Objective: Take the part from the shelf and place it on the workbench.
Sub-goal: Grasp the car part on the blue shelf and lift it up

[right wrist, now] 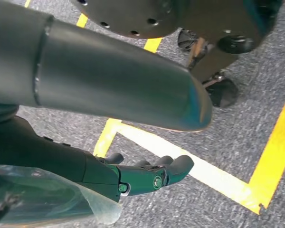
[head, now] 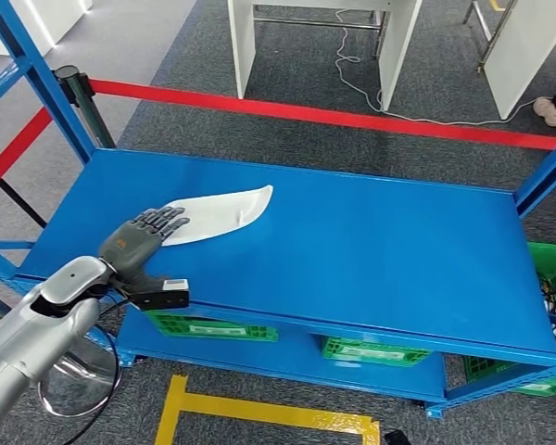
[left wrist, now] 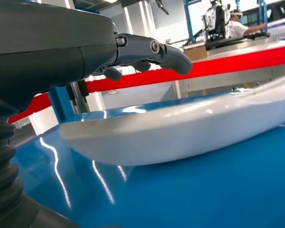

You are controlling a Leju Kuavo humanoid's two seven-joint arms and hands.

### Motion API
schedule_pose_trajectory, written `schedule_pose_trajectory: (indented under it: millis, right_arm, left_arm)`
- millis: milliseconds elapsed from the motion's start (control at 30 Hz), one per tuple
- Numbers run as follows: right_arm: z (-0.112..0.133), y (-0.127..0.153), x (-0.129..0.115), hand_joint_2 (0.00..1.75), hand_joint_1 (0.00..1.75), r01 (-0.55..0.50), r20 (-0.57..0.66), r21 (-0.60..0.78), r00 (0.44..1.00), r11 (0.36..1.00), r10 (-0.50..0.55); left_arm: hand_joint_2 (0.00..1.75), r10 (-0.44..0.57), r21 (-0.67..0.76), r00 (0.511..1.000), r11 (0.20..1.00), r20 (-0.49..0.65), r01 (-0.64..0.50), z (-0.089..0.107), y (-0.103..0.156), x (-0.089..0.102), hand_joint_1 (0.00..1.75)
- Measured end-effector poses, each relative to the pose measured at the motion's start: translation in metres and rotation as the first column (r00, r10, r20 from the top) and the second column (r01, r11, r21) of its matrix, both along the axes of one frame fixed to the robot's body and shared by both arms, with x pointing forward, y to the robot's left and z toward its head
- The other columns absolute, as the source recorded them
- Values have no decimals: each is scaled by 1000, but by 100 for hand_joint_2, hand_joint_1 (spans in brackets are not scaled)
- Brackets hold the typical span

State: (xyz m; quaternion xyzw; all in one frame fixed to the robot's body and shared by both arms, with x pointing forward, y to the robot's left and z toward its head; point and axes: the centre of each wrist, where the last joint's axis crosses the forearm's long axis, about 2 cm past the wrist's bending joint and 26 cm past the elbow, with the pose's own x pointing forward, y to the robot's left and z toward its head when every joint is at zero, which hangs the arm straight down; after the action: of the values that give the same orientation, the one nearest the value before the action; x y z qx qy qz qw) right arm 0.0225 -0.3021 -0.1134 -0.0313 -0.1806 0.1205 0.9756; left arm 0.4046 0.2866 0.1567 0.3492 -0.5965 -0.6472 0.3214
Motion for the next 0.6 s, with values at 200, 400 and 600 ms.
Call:
schedule_pose_trajectory:
  millis: [200, 400, 600]
  right_arm:
    - [0, 0, -1, 0, 0, -4, 17, 5, 1000, 1000, 4]
    - [0, 0, -1, 0, 0, -8, 17, 3, 1000, 1000, 8]
    - [0, 0, -1, 0, 0, -10, 21, 5, 1000, 1000, 10]
  left_arm:
    - [175, 21, 18, 999, 1000, -39, -20, -13, 9, -4, 0]
    - [175, 31, 31, 998, 999, -59, -30, -20, 13, -7, 0]
    - [175, 34, 31, 998, 999, -47, -33, -17, 14, -5, 0]
